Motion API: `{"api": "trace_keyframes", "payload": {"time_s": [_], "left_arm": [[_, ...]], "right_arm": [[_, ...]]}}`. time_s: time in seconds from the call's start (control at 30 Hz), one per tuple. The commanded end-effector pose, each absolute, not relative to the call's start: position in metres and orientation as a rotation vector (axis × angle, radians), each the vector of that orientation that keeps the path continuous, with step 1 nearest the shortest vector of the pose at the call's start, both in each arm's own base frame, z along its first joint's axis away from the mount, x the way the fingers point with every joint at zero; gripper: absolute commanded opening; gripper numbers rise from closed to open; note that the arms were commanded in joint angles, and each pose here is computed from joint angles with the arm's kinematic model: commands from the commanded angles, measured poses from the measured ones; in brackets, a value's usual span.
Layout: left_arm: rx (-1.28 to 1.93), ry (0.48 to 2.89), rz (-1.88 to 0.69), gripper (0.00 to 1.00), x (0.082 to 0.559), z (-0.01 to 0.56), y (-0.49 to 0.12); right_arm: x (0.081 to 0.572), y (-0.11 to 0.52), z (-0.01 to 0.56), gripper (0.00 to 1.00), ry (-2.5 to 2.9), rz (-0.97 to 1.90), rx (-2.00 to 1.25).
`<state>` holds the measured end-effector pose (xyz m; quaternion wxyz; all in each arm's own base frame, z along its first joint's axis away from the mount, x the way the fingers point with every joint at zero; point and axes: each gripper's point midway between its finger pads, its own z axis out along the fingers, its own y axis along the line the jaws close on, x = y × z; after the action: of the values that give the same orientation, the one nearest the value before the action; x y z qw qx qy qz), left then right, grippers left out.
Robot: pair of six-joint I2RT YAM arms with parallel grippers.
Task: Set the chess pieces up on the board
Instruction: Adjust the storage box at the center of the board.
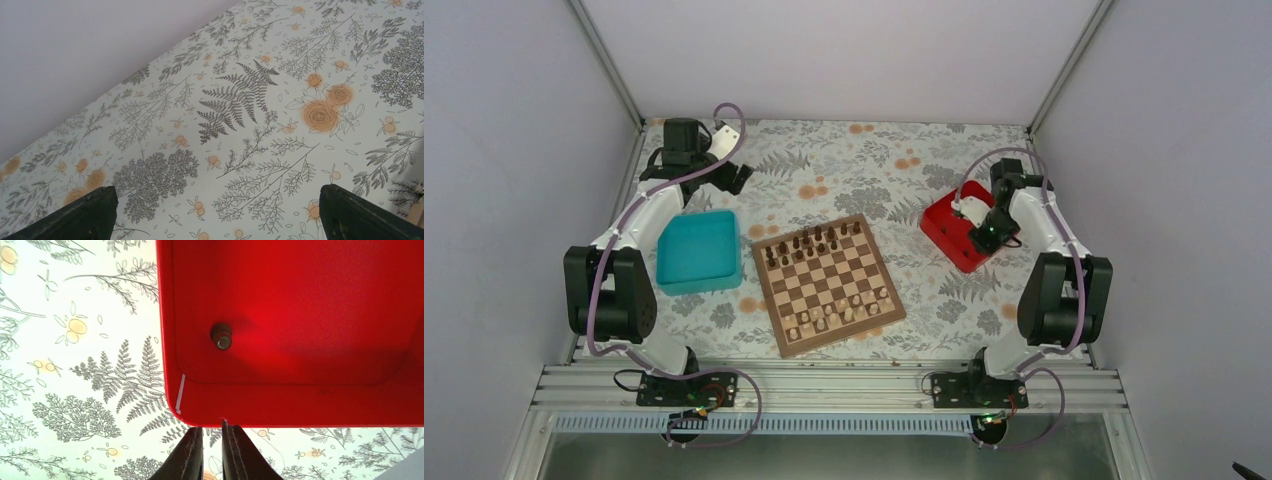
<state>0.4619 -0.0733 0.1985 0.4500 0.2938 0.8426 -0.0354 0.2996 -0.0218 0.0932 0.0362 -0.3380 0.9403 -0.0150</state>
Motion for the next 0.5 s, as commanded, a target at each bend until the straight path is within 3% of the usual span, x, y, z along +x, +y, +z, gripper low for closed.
{"api": "trace_keyframes", "payload": {"time_s": [0.0,0.17,0.47], "left_arm": [[0.718,2.068,-0.097,1.0,0.464,0.207,-0.076],[0.718,2.058,-0.092,1.0,0.463,0.212,-0.076],[0.718,2.05,-0.102,1.0,0.463,0.21,-0.078]], "right_arm": [[0.311,-0.019,0.121,0.13,2.806,-0.104,-0.975],[0.309,-0.023,0.138,0.12,2.781,-0.118,-0.974],[0.272,-0.032,0.096,0.05,2.813,-0.19,-1.034]]}}
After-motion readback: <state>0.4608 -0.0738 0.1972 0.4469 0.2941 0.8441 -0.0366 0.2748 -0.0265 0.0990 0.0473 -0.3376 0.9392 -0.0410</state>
